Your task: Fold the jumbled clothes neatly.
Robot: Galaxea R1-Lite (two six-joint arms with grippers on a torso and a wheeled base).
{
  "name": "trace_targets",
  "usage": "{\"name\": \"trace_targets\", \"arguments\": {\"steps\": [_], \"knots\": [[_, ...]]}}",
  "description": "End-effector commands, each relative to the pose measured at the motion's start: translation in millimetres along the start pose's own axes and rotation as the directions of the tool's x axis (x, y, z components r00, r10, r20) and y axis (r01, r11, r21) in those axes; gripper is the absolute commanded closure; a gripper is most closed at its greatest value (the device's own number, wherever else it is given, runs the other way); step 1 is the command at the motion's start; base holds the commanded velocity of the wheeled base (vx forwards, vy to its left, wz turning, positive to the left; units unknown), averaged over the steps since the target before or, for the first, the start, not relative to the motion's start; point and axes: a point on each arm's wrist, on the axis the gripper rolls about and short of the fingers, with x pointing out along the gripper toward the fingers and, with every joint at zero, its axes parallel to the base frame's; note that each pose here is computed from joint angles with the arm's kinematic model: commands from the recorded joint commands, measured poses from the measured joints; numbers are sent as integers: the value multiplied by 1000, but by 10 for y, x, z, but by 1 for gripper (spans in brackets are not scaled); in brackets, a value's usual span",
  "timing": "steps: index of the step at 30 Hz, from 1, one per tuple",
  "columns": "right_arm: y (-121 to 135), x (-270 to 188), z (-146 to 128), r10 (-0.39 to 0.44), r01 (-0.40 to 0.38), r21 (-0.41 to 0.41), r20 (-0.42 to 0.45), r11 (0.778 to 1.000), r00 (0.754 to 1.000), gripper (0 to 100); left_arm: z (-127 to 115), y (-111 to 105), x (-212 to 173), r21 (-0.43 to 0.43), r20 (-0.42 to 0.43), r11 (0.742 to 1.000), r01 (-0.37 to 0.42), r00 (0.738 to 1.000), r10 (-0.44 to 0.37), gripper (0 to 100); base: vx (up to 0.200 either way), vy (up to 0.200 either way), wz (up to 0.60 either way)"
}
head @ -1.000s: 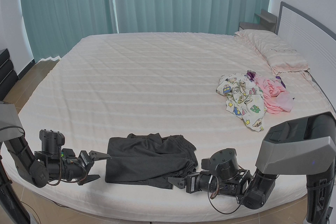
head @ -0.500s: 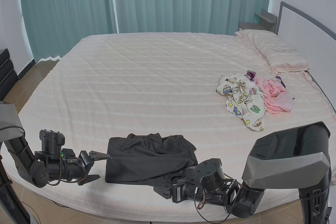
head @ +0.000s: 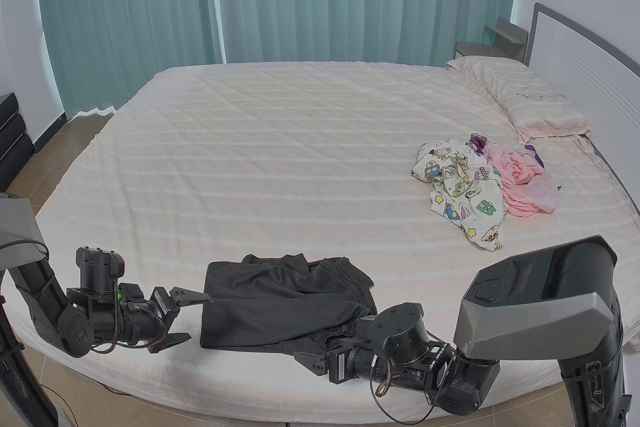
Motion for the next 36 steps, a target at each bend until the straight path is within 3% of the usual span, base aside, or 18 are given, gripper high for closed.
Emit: {"name": "trace_targets", "arguments": {"steps": [1,6,26,36], "knots": [[-35,-3,9,-9,9,4,1,1000,1000,0,10,-7,10,-4,2,1000,2,1000,-2,0,0,0,0],[-66,-5,30,-15,15,9,9,1000,1000,0,23,-27,7,-30,9,1000,9,1000,-8,0,0,0,0],[-118,-17,0,-68,68,8,13,998,998,0,40,-27,7,-31,14,999,10,1000,-10,0,0,180,0],[-420,-220,-60,-177,174,-97,-26,980,984,0,40,-24,10,-30,14,1000,9,1000,-9,0,0,0,0]]}}
